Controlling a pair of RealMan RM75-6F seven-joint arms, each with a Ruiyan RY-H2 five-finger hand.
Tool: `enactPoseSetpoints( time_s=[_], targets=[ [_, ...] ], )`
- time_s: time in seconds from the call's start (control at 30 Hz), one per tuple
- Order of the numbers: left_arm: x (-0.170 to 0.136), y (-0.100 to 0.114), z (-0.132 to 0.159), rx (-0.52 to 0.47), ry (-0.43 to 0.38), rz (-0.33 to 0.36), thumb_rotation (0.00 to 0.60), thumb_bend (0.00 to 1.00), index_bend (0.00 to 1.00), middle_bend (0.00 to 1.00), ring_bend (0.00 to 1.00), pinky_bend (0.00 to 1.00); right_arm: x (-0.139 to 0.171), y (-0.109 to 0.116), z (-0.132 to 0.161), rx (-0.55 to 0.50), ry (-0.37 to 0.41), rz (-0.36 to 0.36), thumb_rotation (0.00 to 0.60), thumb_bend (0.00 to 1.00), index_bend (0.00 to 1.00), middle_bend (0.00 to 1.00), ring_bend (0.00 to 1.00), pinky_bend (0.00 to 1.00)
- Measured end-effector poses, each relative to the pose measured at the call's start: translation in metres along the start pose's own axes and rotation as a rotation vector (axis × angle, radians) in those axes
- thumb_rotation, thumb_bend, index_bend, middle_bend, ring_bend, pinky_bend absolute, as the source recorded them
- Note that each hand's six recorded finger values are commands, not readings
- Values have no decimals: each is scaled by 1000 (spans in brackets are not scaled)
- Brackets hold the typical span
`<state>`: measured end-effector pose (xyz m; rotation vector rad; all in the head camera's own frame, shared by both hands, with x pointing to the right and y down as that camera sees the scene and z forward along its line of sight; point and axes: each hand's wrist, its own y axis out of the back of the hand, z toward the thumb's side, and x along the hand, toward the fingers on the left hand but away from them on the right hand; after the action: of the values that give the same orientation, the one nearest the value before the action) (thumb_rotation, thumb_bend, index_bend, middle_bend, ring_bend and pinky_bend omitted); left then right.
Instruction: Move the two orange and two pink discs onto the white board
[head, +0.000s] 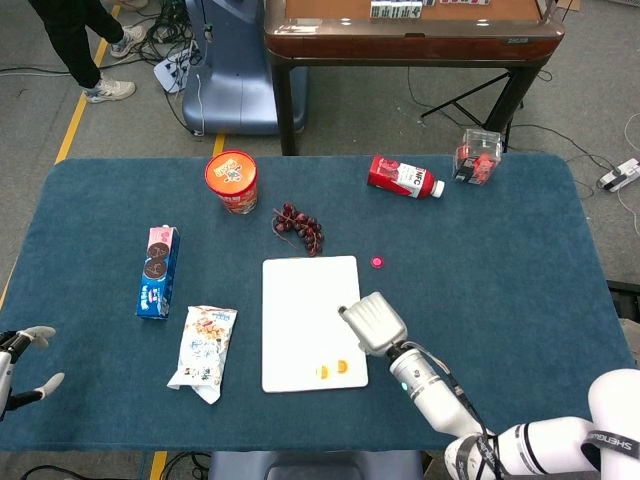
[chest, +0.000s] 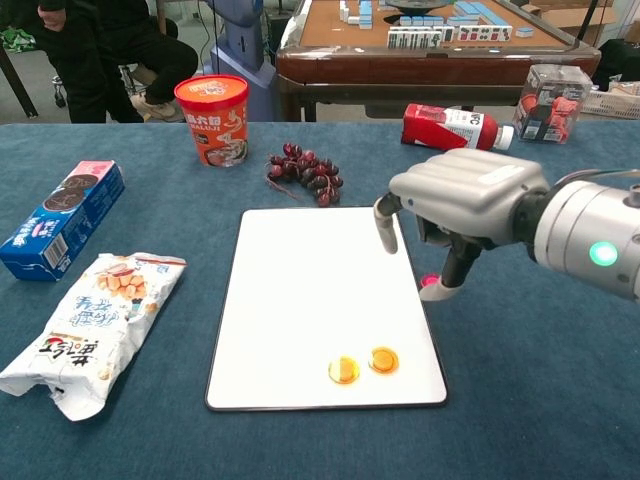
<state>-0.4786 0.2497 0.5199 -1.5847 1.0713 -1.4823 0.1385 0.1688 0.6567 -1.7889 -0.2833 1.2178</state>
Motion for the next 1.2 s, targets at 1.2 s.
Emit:
enactPoseSetpoints(
  time_s=[1.2],
  targets=[
    [0, 2, -1, -3, 2, 5, 600, 73, 423, 469, 376, 561, -23, -43, -49, -49, -172, 126, 600, 98, 426, 1000, 1000, 1000]
  ],
)
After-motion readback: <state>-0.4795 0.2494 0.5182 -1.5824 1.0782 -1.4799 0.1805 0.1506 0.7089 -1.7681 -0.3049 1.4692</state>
